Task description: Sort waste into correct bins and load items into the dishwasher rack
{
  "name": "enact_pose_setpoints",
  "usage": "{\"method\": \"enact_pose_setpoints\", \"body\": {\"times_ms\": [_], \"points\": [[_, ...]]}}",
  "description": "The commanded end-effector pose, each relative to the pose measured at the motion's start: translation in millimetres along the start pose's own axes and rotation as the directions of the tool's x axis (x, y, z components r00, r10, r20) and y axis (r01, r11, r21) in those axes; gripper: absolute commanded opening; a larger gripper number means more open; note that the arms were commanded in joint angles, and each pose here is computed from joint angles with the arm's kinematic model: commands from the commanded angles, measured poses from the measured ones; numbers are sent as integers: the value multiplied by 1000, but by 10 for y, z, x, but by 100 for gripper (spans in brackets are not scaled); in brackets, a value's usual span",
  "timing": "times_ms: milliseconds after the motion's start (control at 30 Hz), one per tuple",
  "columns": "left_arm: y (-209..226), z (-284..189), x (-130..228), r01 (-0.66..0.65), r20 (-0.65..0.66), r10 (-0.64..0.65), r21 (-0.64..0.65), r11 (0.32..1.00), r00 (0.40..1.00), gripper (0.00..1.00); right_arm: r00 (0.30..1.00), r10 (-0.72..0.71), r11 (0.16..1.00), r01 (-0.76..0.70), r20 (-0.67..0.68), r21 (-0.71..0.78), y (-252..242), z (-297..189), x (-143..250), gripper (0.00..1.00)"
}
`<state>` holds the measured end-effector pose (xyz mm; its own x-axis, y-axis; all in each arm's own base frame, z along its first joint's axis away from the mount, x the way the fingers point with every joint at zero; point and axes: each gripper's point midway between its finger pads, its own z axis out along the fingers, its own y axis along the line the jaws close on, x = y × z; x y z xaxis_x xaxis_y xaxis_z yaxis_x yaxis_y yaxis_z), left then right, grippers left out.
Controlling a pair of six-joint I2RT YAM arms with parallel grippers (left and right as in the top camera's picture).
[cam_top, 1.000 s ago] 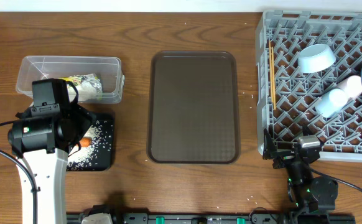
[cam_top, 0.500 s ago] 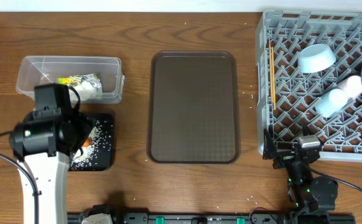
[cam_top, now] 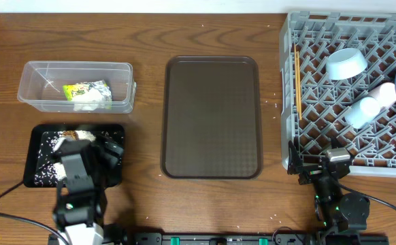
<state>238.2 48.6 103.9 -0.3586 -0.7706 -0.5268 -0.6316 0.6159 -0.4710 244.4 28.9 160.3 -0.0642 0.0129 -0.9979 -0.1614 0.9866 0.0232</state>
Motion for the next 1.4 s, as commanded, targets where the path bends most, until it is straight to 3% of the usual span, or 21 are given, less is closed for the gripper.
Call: {"method": "enact_pose_setpoints", "body": {"times_ms": [0, 300, 633, 1367], "points": [[-42, 164, 293, -158, -33, 164, 141, 977, 986, 98, 1000, -11, 1000, 11, 1, 10, -28, -5, 2, 99], [246, 354, 601, -219, 37, 216, 180, 959, 976, 98, 1000, -11, 1000, 11, 1, 10, -28, -5, 2, 99], [-187, 120, 556, -463, 212, 414, 317, 828, 885, 98, 1000, -11, 1000, 11, 1, 10, -28, -5, 2, 99], [-533, -307, 289, -561, 460, 373, 390, 730, 806, 98, 1000, -11, 1000, 11, 1, 10, -28, -5, 2, 99]]}}
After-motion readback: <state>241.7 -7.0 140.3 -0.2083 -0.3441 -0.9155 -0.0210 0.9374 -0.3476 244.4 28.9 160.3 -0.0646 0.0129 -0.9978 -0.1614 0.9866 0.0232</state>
